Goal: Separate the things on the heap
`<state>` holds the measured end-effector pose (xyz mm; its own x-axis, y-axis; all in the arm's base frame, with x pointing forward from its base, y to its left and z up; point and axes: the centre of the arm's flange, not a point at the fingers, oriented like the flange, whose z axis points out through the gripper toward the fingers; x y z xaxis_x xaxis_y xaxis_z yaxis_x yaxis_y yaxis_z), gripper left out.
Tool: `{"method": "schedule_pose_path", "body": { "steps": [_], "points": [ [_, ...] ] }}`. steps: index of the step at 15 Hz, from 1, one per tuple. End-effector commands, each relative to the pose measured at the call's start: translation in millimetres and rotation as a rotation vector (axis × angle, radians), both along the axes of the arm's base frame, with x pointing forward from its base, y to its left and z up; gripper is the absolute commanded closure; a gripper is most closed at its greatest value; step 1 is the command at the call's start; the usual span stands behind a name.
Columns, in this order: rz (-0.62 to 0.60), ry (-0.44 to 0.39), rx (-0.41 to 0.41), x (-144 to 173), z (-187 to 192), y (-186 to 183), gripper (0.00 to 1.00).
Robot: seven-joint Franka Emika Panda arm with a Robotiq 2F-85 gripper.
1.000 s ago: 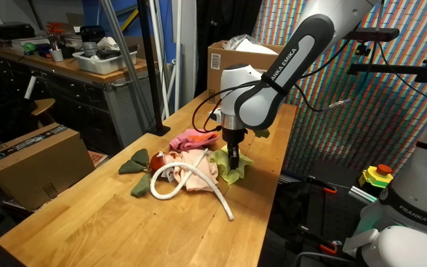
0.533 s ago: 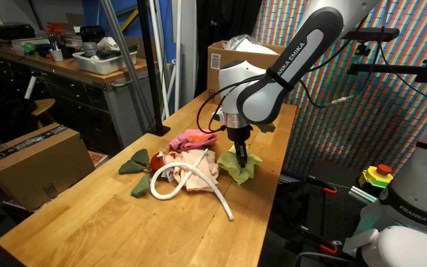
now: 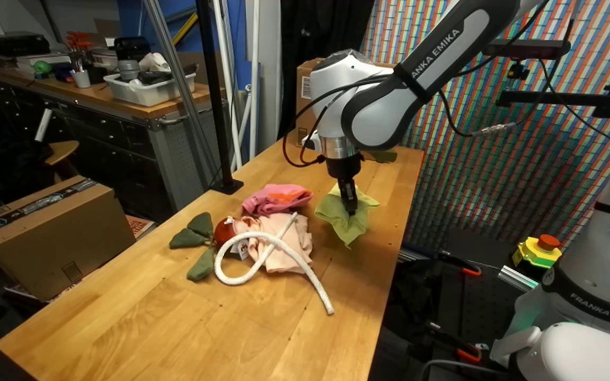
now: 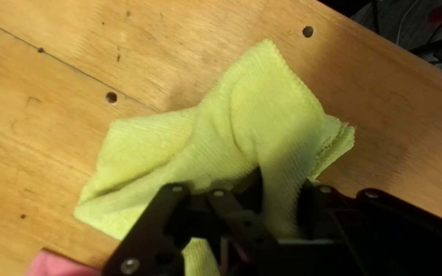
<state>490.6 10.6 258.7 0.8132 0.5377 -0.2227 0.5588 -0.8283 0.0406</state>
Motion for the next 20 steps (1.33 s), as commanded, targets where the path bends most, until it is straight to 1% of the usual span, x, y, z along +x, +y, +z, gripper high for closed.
{"method": "schedule_pose_path", "body": {
  "steps": [1,4,7,10,13,16,20],
  "points": [
    [-0.015,-0.042,-0.054,5,42,-11,0.93],
    [-0.034,-0.059,-0.066,4,69,-26,0.93],
    [-0.059,-0.057,-0.076,2,87,-37,0.93],
    [-0.072,-0.052,-0.088,-2,97,-48,0.93],
    [-0.087,-0.071,-0.114,-2,99,-67,0.93],
    [-0.118,-0.105,-0.134,-1,100,-95,0.94],
    [-0.181,-0.196,-0.17,5,105,-143,0.93]
  ]
}}
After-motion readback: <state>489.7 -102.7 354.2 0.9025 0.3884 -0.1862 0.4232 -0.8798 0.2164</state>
